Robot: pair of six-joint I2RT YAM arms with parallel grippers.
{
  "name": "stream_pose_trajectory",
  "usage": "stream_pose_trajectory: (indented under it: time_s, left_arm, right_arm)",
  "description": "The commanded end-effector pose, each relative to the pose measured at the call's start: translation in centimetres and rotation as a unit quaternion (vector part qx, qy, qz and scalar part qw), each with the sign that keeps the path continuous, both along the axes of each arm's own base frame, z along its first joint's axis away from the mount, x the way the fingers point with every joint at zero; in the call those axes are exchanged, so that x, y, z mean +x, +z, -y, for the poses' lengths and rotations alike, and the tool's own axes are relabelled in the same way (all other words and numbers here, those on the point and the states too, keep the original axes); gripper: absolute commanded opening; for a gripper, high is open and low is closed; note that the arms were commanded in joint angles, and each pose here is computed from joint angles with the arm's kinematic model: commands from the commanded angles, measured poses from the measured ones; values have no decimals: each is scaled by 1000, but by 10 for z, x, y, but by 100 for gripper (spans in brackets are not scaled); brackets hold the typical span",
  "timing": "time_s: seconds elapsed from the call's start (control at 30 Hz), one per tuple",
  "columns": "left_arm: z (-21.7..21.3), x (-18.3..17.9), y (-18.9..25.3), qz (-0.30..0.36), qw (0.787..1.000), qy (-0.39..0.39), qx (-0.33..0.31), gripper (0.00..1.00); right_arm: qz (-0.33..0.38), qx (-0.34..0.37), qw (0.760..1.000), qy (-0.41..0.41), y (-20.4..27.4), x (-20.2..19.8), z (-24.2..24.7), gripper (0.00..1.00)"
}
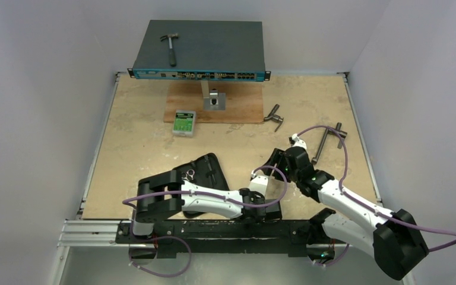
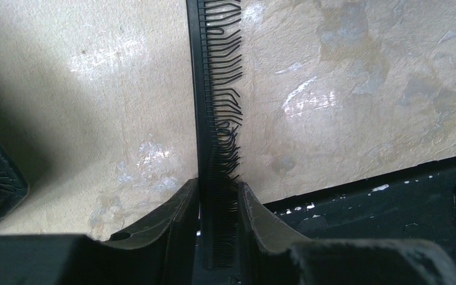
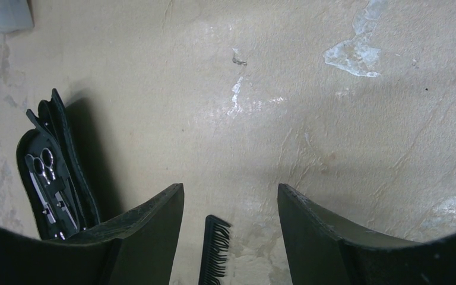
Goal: Sort the hair-cutting tools
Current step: Pick up the comb at the center of the board.
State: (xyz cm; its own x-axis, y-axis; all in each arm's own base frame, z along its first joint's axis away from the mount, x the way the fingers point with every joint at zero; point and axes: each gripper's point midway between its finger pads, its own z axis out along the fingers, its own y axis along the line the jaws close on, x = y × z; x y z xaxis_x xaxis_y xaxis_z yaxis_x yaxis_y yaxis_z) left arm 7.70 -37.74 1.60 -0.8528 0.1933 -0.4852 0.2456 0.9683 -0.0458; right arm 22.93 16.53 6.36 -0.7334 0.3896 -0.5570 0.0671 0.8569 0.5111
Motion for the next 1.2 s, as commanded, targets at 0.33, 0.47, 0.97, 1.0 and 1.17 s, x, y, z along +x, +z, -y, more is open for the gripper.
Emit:
stream_pose_trajectory:
  time_s: [0.33, 0.47, 0.97, 1.0, 1.17]
  left_arm:
    - [-13, -1, 67, 77, 996, -32, -18, 0]
    - [-23, -1, 94, 91, 995, -29, -28, 0]
    - [-159, 47, 107, 85, 963, 225, -119, 0]
    - [-163, 51, 101, 80, 960, 237, -127, 0]
    - [-169, 72, 86, 65, 954, 263, -125, 0]
  right_arm:
    - [22, -3, 1000, -2, 15, 6, 3, 59]
    - [29, -8, 1000, -5, 20, 8, 5, 59]
    - [40, -2, 999, 6, 22, 7, 3, 60]
    - [40, -3, 999, 8, 22, 7, 3, 60]
    - [46, -6, 999, 12, 25, 8, 3, 60]
